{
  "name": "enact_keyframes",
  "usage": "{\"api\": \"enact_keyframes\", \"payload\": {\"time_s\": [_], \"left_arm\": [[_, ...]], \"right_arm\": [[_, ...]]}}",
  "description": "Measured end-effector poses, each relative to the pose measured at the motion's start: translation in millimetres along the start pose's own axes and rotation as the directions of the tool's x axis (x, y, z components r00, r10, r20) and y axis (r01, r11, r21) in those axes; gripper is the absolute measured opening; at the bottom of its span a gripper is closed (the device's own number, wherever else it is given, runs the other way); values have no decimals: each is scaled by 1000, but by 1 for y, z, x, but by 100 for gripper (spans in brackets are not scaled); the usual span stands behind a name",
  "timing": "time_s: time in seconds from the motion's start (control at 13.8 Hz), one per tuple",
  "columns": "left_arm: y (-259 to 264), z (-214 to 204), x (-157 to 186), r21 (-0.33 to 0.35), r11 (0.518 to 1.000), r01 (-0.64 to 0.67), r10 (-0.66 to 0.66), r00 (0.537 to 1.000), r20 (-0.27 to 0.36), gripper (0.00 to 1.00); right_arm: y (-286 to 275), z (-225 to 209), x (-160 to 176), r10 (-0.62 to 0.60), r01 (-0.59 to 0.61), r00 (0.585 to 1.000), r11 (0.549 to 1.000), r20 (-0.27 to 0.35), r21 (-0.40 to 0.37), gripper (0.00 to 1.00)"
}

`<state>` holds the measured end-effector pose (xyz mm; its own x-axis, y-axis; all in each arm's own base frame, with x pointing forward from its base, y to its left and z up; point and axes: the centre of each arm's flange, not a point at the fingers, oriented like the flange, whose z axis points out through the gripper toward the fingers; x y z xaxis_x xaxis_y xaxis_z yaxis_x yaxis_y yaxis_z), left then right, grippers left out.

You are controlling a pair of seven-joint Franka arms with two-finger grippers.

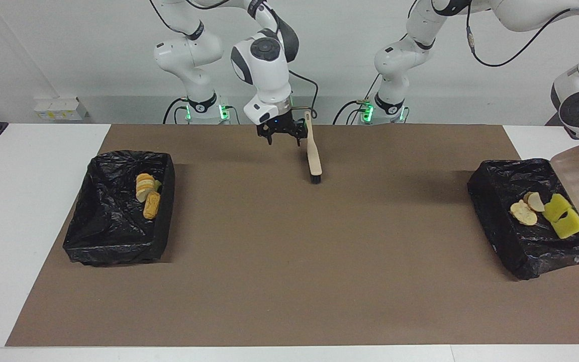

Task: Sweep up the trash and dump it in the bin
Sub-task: 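Tilt the dustpan with the left gripper to dump trash into the bin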

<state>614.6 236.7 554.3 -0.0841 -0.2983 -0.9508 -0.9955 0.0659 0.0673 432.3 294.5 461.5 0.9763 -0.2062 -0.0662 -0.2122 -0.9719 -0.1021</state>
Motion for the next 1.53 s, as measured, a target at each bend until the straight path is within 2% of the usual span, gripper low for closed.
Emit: {"api": "enact_keyframes", "payload": {"time_s": [0.15,0.44,0.58,0.73,0.95,1.16,1.38,1.53], "left_arm": [[2,-20,-14,9,1000,3,-3,999,42,32],[18,-55,-53,36,999,-9,6,997,82,32],[21,-68,-59,36,999,-6,3,996,86,32],[18,-75,-52,41,999,-1,-1,999,49,32],[16,-79,-40,44,999,29,-26,997,-74,32],[11,-95,-18,52,996,73,-56,961,-270,32],[8,-106,10,19,993,115,-90,860,-503,32],[7,-114,36,-13,993,115,-99,782,-616,32]], "right_arm": [[27,-46,31,18,-18,999,1000,-42,-13,100],[77,-119,85,-29,27,993,999,-116,-18,100],[99,-146,104,-70,61,986,996,-149,-60,100],[108,-162,112,-96,81,983,992,-157,-97,100],[106,-171,118,-104,87,982,990,-161,-110,100],[104,-173,127,-101,85,981,991,-164,-102,100],[109,-179,138,-90,73,982,992,-166,-104,100],[122,-188,147,-103,85,979,990,-175,-110,100]]}}
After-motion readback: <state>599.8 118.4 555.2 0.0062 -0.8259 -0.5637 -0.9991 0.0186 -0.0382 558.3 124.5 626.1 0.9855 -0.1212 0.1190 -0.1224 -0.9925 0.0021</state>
